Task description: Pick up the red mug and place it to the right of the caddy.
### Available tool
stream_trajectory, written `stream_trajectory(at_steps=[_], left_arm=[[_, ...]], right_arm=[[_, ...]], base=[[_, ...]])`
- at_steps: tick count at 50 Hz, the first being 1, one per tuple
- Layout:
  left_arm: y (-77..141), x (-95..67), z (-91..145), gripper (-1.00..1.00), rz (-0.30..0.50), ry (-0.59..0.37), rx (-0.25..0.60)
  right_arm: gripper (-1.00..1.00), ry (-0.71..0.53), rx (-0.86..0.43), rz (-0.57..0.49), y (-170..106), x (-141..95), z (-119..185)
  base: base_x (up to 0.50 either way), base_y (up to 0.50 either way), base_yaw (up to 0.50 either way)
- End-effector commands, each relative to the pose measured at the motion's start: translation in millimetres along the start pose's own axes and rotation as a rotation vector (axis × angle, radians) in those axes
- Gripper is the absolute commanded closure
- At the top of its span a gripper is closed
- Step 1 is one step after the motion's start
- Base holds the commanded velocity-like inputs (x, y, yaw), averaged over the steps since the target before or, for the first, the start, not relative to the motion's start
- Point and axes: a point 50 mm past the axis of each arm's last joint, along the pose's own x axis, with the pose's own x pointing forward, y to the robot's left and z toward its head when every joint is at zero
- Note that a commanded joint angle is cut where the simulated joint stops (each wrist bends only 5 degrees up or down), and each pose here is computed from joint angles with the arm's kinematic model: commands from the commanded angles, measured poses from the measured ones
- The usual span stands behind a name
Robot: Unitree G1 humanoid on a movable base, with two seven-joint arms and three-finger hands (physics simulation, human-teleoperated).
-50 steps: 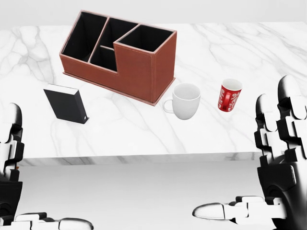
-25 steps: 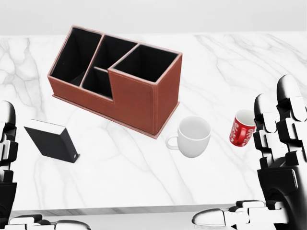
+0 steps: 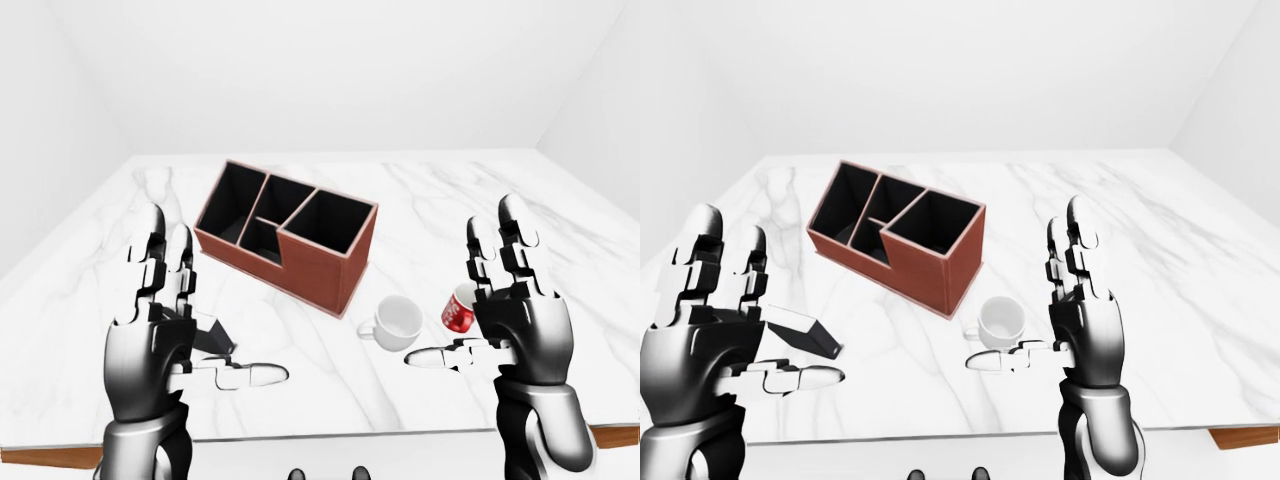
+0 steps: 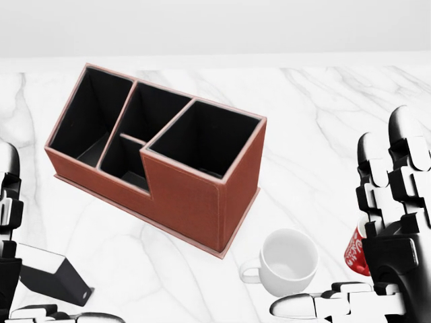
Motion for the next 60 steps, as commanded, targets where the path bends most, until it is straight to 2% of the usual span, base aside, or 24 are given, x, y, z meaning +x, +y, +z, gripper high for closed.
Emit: stream_trajectory(at_steps=[1,31,57,58,60], left_arm=[[1,-1.1,4,-1.0,0.001,-0.013,0.003],[1,-1.6,6,-1.0,0.003,-0.02,0.005],[2,-1.0,6,-1.0,0.008,-0.024,0.008],[2,0.8,2,-1.0,0.01,-0.013,0.013],[2,0.9,3,-1.0,0.011,-0.015,0.013]], right_arm=[[-1.0,0.002,-0.002,-0.001,1,0,0],[-1.0,0.001,-0.006,0.004,1,-1,1],[-1.0,-0.016,0.019,-0.008,-1,-1,4],[-1.0,-0.419,-0.16,0.0,-36,14,82],[-1.0,-0.547,-0.21,0.019,-36,14,105]], base=[[0.5,0.0,0.0],[0.5,0.0,0.0],[0.01,-0.08,0.0],[0.0,0.0,0.0],[0.0,0.0,0.0]])
